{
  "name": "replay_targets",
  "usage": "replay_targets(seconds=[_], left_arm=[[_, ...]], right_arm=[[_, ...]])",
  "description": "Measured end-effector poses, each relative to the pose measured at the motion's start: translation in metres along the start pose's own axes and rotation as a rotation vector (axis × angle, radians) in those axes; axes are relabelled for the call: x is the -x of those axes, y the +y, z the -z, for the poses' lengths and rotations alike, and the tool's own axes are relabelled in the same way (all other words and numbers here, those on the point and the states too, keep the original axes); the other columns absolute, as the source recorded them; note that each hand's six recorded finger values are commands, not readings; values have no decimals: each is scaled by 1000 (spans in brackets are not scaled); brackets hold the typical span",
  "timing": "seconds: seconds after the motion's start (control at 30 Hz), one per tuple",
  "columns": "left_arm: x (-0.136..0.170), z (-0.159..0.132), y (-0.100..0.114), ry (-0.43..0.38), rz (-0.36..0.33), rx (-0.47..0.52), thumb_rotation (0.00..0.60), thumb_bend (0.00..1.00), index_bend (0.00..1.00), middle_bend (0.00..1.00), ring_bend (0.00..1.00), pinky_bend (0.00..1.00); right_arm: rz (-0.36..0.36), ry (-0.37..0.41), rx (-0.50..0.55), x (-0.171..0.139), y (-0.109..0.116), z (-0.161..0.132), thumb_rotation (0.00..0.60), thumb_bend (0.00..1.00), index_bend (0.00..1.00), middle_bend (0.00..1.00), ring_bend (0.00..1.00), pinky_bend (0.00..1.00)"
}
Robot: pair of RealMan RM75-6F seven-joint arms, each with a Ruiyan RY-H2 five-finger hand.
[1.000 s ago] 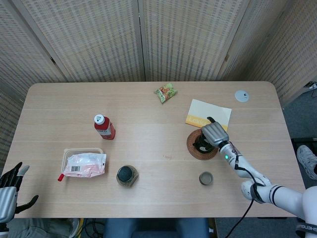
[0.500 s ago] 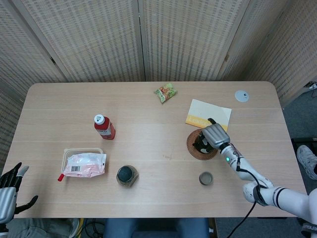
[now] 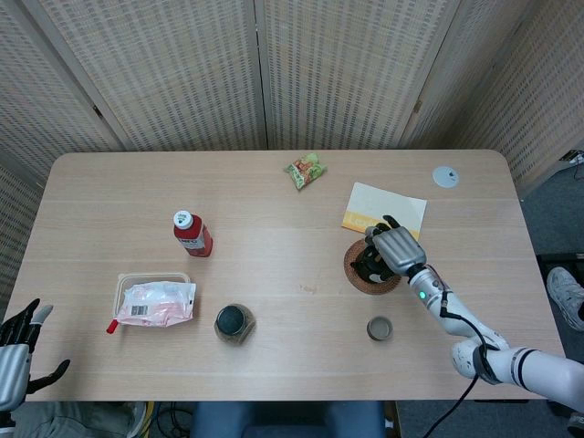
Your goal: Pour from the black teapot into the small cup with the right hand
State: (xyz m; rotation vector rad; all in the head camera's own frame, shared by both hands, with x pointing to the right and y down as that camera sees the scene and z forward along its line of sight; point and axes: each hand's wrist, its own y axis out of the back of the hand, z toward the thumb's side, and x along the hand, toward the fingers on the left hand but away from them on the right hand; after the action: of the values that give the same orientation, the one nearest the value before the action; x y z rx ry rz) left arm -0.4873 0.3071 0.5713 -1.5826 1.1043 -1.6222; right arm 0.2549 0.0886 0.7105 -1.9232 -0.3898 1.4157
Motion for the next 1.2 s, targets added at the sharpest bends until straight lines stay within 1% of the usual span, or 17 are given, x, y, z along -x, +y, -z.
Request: replay_targets(seconds=[0.2,0.37,0.4,0.5,0.57,0.7,0.93,1.07,1.2], left_arm=[[0,0,0,-1,0,-1,600,205,91,0,73,69],[-1,-1,3,-4,-6,-2,600,205,91,0,73,69],[-2,-1,3,-5,-7,-3,600,205,91,0,73,69],[-3,-1,4,-9,-11,-4,600,205,91,0,73,69],[-4,-2,5,-14,-13,-5,600,205,91,0,73,69],[-8,-5,6,-26,-20,-8,600,205,91,0,73,69],[-14,-13,8,-52,-32,-6,600,205,91,0,73,69],[-20,-21,9,-76,-37,-2,600,205,91,0,73,69],[-24,-30,11,-103,-43,2,600,205,91,0,73,69]], right_arm=[[12,-10,-21,-5,4,3,499,8,56,109,55,3],[56,-16,-44,-12,13,5,497,17,54,94,40,0],[71,-19,-50,-15,16,6,506,29,54,94,40,0],[114,-32,-61,-24,23,9,589,82,54,99,40,0],[144,-45,-69,-32,27,12,600,107,53,115,40,0],[214,-86,-85,-57,35,21,600,122,53,148,40,0],[311,-152,-91,-111,42,34,600,124,54,152,40,0],[349,-192,-92,-144,39,40,600,124,53,152,40,0],[377,-248,-87,-177,31,49,600,125,54,152,40,0]])
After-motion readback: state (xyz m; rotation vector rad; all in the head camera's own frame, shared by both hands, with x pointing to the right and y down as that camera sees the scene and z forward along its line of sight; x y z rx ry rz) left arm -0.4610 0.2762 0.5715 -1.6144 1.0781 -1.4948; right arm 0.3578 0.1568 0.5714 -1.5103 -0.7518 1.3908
